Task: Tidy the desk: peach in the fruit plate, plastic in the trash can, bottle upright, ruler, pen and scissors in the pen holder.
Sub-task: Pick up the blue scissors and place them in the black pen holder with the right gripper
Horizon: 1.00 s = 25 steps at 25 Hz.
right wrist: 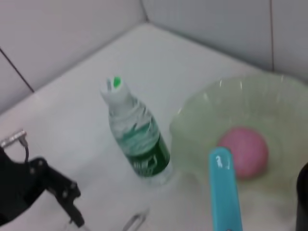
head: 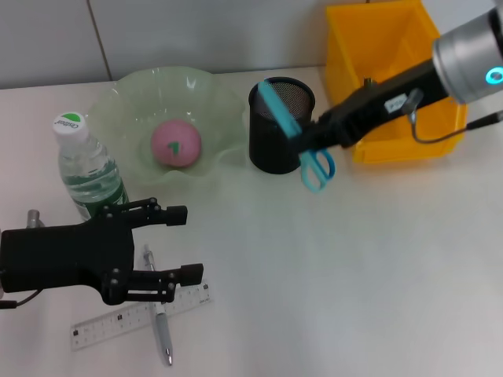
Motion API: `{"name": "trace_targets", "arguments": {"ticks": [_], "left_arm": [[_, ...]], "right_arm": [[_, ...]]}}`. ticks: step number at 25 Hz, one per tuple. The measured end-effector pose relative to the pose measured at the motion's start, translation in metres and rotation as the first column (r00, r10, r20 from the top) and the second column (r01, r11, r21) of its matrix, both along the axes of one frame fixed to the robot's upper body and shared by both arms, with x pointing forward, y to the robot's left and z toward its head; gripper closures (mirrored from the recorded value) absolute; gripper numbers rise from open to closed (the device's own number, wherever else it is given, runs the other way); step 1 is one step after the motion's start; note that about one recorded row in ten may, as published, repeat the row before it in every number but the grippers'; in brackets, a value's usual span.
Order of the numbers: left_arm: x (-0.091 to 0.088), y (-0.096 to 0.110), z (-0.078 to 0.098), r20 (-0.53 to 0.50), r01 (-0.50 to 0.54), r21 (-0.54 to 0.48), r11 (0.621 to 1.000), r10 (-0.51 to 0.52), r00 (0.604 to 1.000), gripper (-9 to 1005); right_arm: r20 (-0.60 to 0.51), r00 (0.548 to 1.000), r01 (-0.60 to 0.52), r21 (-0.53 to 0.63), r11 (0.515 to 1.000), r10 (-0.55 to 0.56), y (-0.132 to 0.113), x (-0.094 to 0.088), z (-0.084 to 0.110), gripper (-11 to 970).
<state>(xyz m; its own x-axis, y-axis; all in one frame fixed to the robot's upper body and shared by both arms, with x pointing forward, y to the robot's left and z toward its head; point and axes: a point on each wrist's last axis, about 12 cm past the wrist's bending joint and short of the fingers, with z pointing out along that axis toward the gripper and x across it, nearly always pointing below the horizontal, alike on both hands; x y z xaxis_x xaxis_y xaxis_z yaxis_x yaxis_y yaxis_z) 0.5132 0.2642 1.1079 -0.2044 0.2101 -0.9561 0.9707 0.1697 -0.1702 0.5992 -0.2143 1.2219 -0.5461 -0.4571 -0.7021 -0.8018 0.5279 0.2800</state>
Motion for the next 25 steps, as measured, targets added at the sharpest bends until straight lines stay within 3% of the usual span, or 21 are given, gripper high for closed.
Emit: {"name": "trace_targets", "arguments": {"ticks": [10, 19, 25], "left_arm": [[0.001, -0.001, 0.002, 0.007, -0.007, -0.023, 1.0, 0.007, 1.0, 174], [0.003, -0.003, 0.004, 0.013, -0.008, -0.036, 0.999, 0.008, 1.0, 175], [0.003, -0.003, 0.005, 0.017, -0.013, -0.05, 0.999, 0.014, 1.0, 176]], "right_arm": [[0.174, 0.985, -0.011, 0.162, 0.987, -0.018, -0.024, -0.001, 0.014, 717], [0.319, 0.947, -0.031, 0.144, 0.989, -0.017, -0.031, 0.001, 0.015, 717], [0.467, 0.884, -0.071, 0.099, 0.993, 0.017, -0.035, 0.0, 0.02, 718]]}}
